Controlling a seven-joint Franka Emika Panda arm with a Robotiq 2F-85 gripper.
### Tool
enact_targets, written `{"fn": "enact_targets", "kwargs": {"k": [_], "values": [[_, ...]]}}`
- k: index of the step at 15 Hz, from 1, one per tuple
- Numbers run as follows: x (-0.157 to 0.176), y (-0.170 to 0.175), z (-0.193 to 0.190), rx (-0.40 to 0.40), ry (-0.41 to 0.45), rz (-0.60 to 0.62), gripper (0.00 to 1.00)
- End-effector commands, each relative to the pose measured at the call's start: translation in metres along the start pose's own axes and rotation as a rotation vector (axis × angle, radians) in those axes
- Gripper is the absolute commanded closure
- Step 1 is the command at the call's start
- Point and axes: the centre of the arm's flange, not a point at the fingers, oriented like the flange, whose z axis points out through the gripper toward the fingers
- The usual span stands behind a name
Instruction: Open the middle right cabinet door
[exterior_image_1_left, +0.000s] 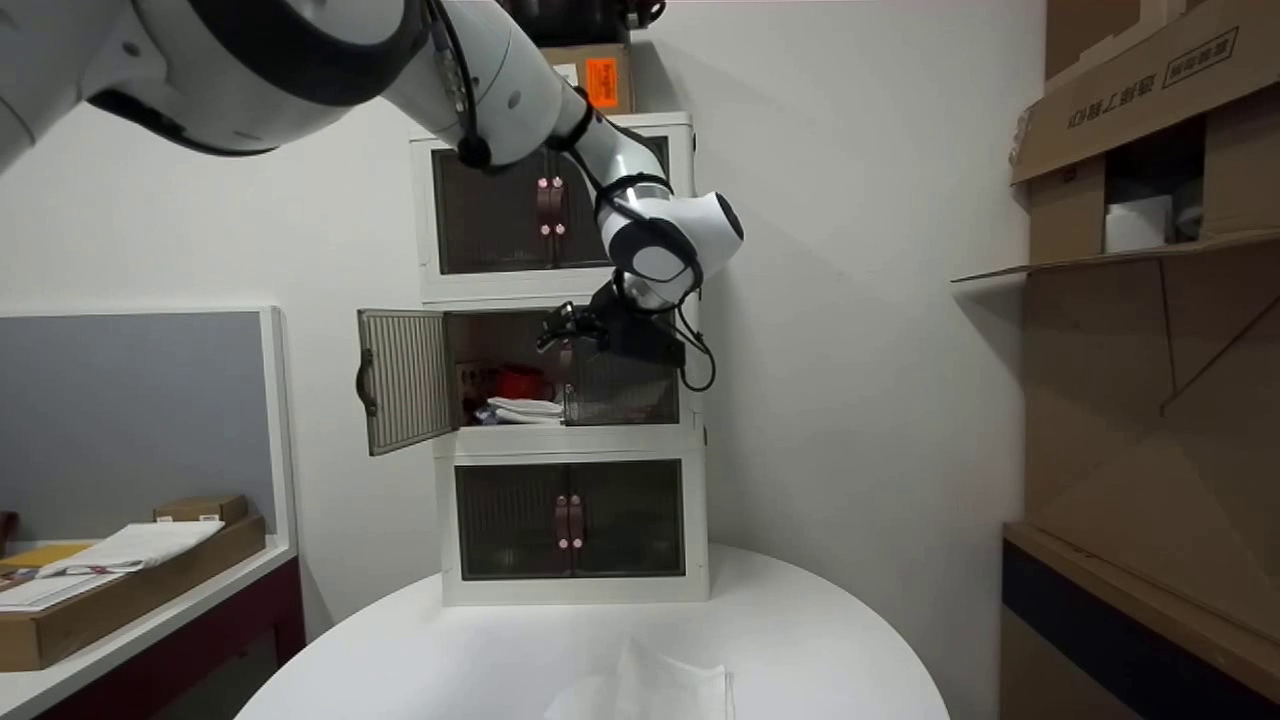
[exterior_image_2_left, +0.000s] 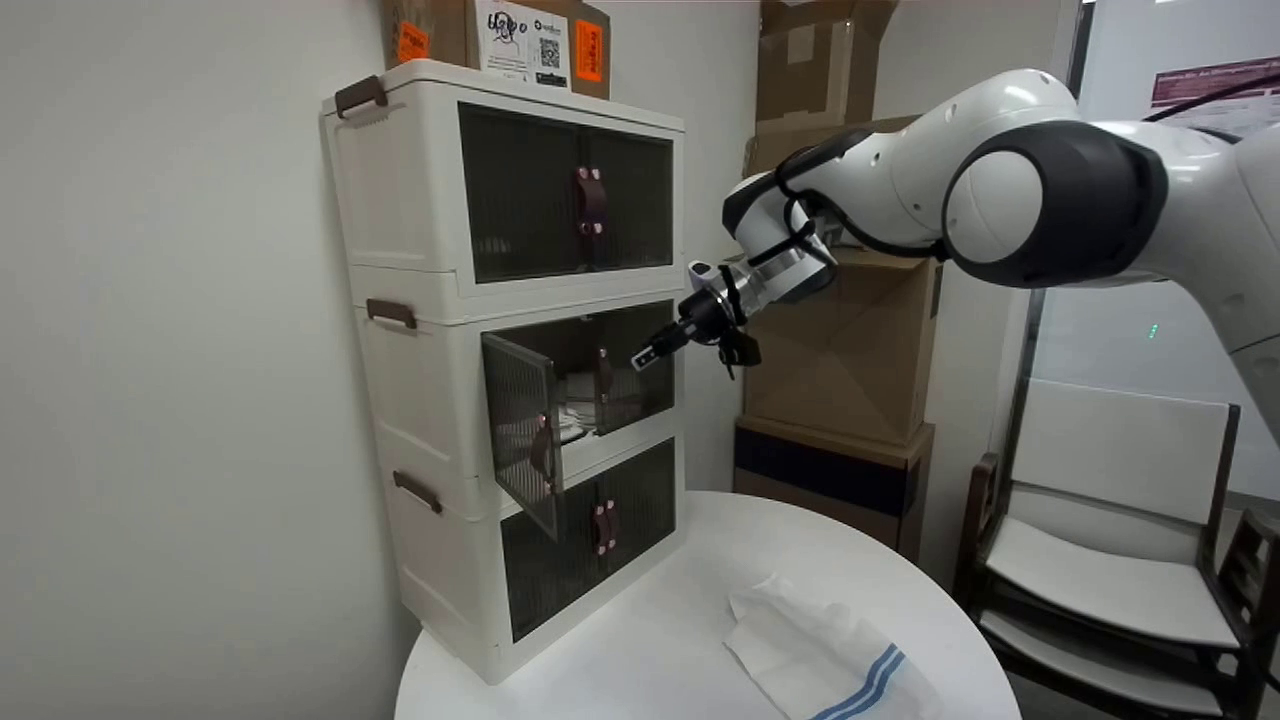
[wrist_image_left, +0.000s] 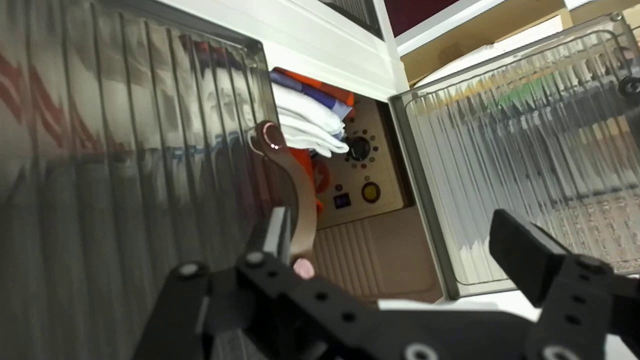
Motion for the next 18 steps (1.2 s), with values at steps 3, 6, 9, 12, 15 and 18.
{"fn": "enact_targets", "kwargs": {"k": [3, 6, 9, 12, 15, 18], "values": [[0.019, 0.012, 0.023, 0.016, 0.027, 0.066, 0.00], [0.025, 0.008, 0.038, 0.064, 0.029, 0.041, 0.00], [0.026, 0.009, 0.042, 0.072, 0.028, 0.033, 0.00], [0.023, 0.010, 0.046, 0.062, 0.026, 0.039, 0.00], [0.018, 0.012, 0.044, 0.010, 0.007, 0.074, 0.00], [0.013, 0.013, 0.044, -0.009, -0.006, 0.112, 0.00]]}}
